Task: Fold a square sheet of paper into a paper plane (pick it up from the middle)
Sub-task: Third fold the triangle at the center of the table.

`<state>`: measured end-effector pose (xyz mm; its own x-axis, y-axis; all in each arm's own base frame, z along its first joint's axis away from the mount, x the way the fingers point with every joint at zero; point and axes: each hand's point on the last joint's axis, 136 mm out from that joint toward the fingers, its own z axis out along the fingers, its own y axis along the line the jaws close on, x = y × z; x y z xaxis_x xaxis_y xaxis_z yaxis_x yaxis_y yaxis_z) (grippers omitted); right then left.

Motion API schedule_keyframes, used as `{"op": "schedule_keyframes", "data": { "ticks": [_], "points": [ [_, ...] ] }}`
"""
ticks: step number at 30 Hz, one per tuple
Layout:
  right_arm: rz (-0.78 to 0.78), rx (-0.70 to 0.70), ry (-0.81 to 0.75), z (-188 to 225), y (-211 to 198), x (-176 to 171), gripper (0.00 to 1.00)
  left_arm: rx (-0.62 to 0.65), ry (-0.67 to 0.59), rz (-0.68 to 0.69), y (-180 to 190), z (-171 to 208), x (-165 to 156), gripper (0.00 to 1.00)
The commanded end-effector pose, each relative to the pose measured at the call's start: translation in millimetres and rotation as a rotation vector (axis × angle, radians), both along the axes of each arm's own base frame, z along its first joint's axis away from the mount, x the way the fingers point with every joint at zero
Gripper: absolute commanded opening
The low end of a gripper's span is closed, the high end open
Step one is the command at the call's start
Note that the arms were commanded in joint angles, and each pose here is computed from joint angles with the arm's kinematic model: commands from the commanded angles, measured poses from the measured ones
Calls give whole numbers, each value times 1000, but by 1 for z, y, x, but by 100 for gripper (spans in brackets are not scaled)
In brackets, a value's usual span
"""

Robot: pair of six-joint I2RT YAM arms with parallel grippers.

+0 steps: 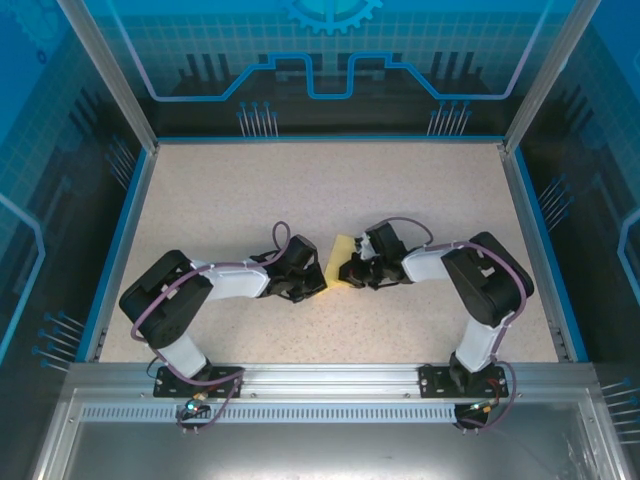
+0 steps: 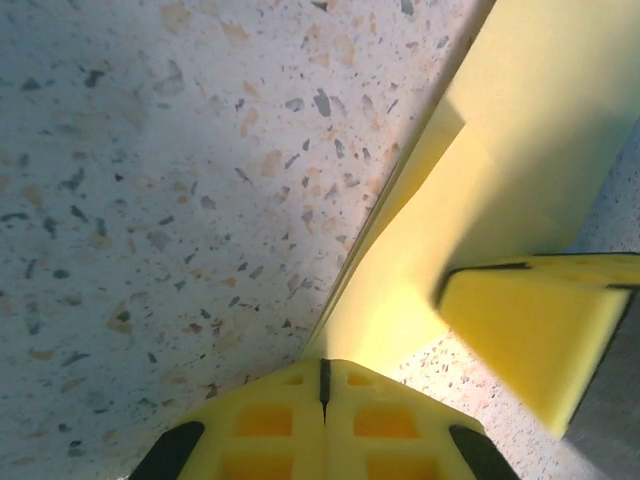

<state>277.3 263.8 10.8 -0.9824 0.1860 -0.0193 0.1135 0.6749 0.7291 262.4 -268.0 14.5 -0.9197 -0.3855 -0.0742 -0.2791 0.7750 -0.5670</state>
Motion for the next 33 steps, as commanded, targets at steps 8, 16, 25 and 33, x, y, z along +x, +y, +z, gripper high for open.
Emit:
{"op": "schedule_keyframes", "data": {
  "ticks": [8, 16, 25, 33],
  "points": [
    [-64, -42, -66, 26, -28, 16, 0, 52, -9, -49, 0, 3, 2, 0],
    [64, -25, -86, 38, 19, 6, 0, 56, -5, -74, -5, 4, 4, 0],
    [42, -68, 6, -4, 13, 6, 0, 88, 38, -59, 2, -7, -2, 0],
    [29, -75, 11, -8, 1, 7, 0, 120, 86, -66, 6, -18, -8, 0]
  ]
}}
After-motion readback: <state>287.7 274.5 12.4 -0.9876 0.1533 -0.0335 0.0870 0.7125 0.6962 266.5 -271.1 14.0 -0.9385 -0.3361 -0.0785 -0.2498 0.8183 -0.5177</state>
